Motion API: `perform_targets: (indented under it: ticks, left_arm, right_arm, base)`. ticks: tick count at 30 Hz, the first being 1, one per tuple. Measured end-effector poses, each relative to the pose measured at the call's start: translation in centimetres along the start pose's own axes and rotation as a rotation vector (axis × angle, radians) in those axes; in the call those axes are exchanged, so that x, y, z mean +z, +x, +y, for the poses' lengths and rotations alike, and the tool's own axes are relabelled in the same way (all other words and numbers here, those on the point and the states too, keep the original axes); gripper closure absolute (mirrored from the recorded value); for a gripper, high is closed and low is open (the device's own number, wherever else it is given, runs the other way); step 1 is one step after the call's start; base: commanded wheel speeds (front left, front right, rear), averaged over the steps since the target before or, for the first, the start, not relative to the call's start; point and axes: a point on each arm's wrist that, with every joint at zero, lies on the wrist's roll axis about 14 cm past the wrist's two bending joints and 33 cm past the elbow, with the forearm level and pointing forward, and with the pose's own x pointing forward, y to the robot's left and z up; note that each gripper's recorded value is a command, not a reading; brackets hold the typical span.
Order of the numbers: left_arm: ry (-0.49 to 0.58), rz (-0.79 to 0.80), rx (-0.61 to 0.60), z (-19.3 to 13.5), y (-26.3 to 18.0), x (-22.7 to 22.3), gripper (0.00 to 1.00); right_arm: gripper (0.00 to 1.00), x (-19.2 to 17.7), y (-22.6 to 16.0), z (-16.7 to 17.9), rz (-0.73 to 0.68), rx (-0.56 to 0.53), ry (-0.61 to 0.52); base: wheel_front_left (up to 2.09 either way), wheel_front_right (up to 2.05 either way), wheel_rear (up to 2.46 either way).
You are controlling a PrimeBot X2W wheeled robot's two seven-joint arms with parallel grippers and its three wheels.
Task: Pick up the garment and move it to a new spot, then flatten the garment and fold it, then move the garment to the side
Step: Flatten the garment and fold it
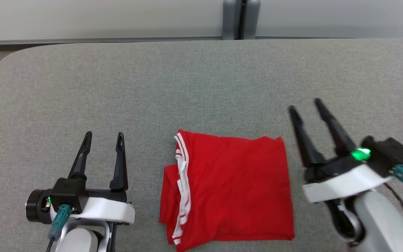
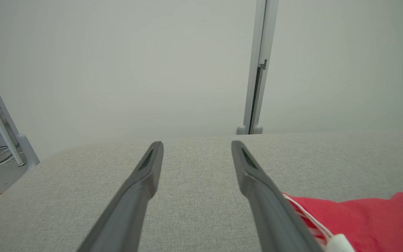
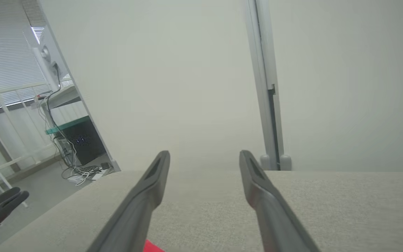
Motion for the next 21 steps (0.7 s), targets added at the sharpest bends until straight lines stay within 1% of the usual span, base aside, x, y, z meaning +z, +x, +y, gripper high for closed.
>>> perform_targets:
  ticks: [4, 5, 9, 11, 14, 21]
  left_arm:
    - [0.014, -0.003, 0.010, 0.5, -0.4, 0.2, 0.00]
    - [0.019, -0.007, 0.010, 0.6, -0.5, 0.3, 0.00]
    - [0.029, -0.005, 0.012, 1.0, -1.1, 0.4, 0.00]
    - [0.032, -0.001, 0.011, 1.0, -1.6, 0.3, 0.00]
    - [0.041, 0.004, 0.006, 1.1, -2.3, 0.3, 0.00]
    - [0.048, 0.022, -0.013, 1.2, -4.2, 0.3, 0.00]
  right_arm:
    - [0.00, 0.8, -3.0, -4.7, 0.010, -0.139, -0.081]
    - [0.00, 1.0, -5.0, -6.9, 0.032, -0.208, -0.125]
    - [0.00, 1.5, -8.7, -9.7, 0.072, -0.321, -0.188]
    - [0.00, 1.7, -10.3, -10.3, 0.091, -0.357, -0.206]
    - [0.00, 1.9, -11.8, -10.1, 0.104, -0.381, -0.216]
    - [0.00, 2.7, -14.1, -8.6, 0.106, -0.407, -0.217]
  base:
    - [0.00, 0.00, 0.00]
    - [0.00, 0.00, 0.00]
    - [0.00, 0.00, 0.00]
    - [0.00, 0.00, 0.00]
    - [0.00, 0.00, 0.00]
    - [0.00, 0.00, 0.00]
